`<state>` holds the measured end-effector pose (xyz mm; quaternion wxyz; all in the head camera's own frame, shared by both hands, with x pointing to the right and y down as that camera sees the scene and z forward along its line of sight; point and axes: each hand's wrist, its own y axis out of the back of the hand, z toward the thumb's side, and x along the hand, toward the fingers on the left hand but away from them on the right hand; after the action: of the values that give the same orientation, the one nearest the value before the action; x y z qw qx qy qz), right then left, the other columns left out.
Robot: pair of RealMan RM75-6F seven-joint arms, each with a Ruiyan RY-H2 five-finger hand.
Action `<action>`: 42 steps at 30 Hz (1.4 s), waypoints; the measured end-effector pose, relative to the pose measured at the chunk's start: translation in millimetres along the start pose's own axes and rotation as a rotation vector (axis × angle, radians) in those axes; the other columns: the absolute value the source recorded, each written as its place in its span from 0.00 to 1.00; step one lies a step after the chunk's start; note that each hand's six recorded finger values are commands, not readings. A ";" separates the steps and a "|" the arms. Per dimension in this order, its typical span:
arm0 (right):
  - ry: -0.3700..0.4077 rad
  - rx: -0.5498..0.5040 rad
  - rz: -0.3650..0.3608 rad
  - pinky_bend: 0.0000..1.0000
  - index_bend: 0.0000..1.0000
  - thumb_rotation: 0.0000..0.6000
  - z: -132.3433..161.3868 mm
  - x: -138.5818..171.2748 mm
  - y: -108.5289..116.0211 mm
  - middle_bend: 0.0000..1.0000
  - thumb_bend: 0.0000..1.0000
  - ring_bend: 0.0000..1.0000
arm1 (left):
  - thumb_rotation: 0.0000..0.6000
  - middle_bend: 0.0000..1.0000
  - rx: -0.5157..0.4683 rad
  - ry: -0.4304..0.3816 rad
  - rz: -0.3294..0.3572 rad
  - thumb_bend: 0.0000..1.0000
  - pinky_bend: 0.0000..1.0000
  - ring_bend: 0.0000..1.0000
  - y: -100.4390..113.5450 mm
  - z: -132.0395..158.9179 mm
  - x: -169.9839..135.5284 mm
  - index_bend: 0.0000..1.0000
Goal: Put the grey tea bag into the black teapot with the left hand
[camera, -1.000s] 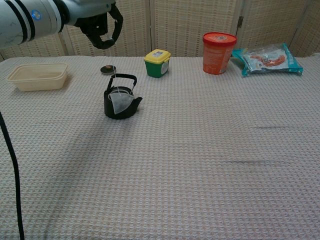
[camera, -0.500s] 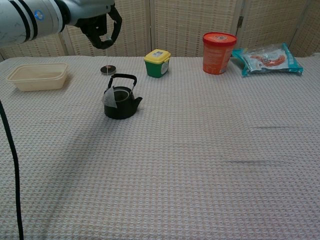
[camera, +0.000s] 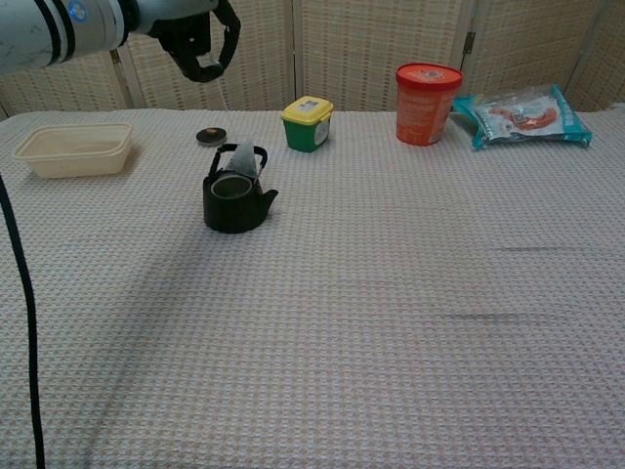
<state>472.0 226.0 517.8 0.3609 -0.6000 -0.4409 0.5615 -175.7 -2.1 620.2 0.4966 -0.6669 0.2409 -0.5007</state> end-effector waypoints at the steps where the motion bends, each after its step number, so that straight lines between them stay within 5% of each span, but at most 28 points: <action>1: 0.000 0.001 0.001 0.00 0.00 1.00 0.1 -0.2 -0.2 0.00 0.22 0.00 | 1.00 1.00 -0.001 0.001 -0.002 0.51 1.00 1.00 -0.9 -0.8 0.2 0.62; 31: 0.017 0.021 0.034 0.00 0.00 1.00 7.2 -2.4 -10.0 0.00 0.22 0.00 | 1.00 1.00 -0.205 0.052 -0.116 0.51 1.00 1.00 -69.4 -52.5 -31.4 0.59; 33: 0.021 0.023 0.036 0.00 0.00 1.00 8.9 -2.1 -10.9 0.00 0.22 0.00 | 1.00 1.00 -0.228 0.045 -0.129 0.50 1.00 1.00 -75.2 -54.4 -36.3 0.50; 38: 0.023 0.023 0.030 0.00 0.00 1.00 10.2 -0.5 -10.3 0.00 0.23 0.00 | 1.00 1.00 -0.237 0.017 -0.211 0.26 1.00 1.00 -87.8 -60.6 -50.8 0.02; 42: 0.028 0.023 0.035 0.00 0.00 1.00 10.5 -0.3 -11.0 0.00 0.23 0.00 | 1.00 1.00 -0.245 0.024 -0.320 0.22 1.00 1.00 -95.2 -71.6 -67.3 0.00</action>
<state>460.2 228.9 527.0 0.3642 -0.6110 -0.4188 0.5645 -283.2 60.1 677.7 0.3228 -0.7460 0.1970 -0.5482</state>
